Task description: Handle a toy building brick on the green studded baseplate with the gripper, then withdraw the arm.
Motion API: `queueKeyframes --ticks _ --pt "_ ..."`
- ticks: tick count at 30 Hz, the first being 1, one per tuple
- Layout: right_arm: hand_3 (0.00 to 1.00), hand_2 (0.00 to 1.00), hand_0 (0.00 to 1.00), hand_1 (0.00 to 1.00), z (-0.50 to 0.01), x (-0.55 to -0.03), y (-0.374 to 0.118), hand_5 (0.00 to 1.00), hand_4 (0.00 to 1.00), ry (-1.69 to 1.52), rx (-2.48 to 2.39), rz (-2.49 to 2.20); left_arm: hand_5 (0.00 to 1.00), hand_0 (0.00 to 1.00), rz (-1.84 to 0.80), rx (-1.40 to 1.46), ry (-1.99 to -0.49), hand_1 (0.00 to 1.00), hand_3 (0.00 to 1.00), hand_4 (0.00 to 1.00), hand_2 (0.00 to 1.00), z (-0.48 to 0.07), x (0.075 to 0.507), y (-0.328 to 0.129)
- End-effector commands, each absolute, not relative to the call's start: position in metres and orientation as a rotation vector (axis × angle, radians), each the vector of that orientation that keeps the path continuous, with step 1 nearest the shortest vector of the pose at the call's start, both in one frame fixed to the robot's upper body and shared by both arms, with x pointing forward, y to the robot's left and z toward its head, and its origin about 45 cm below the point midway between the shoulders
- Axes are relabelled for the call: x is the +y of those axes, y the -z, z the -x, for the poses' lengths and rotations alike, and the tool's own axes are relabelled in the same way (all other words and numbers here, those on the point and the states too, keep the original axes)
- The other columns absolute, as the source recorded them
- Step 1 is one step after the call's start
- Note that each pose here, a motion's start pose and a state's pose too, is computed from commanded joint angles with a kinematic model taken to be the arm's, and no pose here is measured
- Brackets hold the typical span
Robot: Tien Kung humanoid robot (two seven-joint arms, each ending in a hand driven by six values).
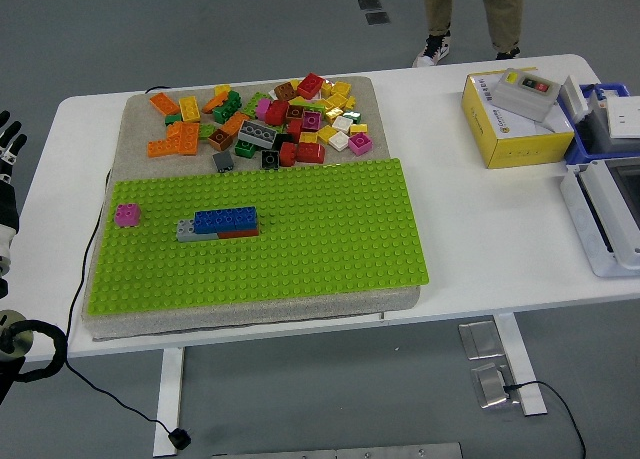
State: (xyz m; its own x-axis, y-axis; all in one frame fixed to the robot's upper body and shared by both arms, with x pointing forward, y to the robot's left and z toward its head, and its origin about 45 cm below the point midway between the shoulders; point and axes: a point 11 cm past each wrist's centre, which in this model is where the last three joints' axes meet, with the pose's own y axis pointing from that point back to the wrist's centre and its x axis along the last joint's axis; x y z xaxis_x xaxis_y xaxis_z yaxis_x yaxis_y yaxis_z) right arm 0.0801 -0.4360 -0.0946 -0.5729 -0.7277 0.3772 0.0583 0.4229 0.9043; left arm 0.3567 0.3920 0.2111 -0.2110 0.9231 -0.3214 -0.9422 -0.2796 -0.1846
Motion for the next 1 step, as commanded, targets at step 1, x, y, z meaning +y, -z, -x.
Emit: queueKeyframes --ticks 1 --pt "0.599 0.658 0.594 0.551 -0.0802 -0.4359 0.0946 0.998 0.581 1.230 -1.870 -0.572 0.464 0.867 0.431 0.058 -1.802 0.783 0.625 0.559 0.737 -0.3567 0.3917 -0.2109"
